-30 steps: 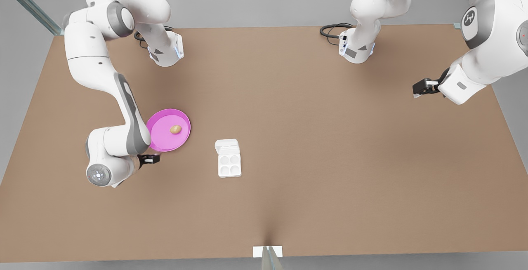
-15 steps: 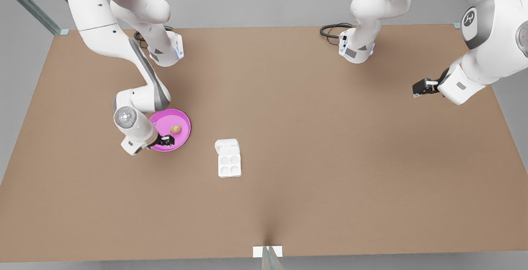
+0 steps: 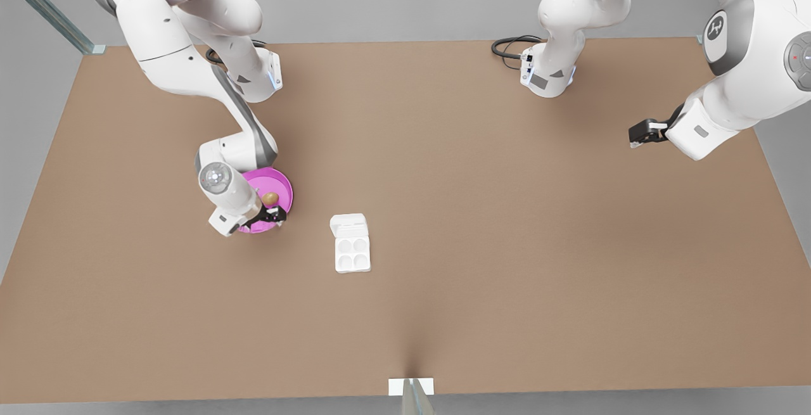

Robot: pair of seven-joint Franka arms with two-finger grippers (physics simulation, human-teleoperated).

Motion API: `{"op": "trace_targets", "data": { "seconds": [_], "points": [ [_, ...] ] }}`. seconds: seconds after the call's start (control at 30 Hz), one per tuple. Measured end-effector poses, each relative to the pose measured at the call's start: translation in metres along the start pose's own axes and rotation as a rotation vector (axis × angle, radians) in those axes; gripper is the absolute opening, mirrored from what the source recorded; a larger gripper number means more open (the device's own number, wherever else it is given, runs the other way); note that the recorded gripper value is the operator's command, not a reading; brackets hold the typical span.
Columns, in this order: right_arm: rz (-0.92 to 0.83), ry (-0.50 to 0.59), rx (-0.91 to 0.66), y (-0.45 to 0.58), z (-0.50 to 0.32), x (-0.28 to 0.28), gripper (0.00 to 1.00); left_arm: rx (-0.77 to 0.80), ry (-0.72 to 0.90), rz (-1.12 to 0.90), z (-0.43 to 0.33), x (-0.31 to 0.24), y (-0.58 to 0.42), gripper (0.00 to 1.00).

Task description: Pack egg into the box and close the box lid

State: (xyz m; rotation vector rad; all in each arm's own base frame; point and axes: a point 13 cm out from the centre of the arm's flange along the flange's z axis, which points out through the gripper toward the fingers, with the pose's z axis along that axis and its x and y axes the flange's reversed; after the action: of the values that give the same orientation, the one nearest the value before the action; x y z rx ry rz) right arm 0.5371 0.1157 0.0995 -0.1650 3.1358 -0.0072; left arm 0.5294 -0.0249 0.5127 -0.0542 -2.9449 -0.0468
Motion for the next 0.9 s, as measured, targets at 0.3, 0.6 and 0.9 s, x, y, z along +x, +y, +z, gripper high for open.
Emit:
{"op": "trace_targets", "data": {
  "seconds": [0.3, 0.6, 0.9],
  "points": [
    [0.014, 0.032, 0.036, -0.013, -0.002, 0.054, 1.00, -0.001, 0.009, 0.003, 0.003, 0.001, -0.001, 1.00],
    [0.034, 0.054, 0.046, -0.023, 0.005, 0.077, 1.00, -0.001, 0.011, 0.003, 0.004, 0.001, -0.001, 1.00],
    [0.041, 0.095, 0.009, -0.014, 0.043, 0.079, 1.00, -0.003, 0.026, 0.012, 0.012, -0.004, -0.006, 1.00]
  ]
}}
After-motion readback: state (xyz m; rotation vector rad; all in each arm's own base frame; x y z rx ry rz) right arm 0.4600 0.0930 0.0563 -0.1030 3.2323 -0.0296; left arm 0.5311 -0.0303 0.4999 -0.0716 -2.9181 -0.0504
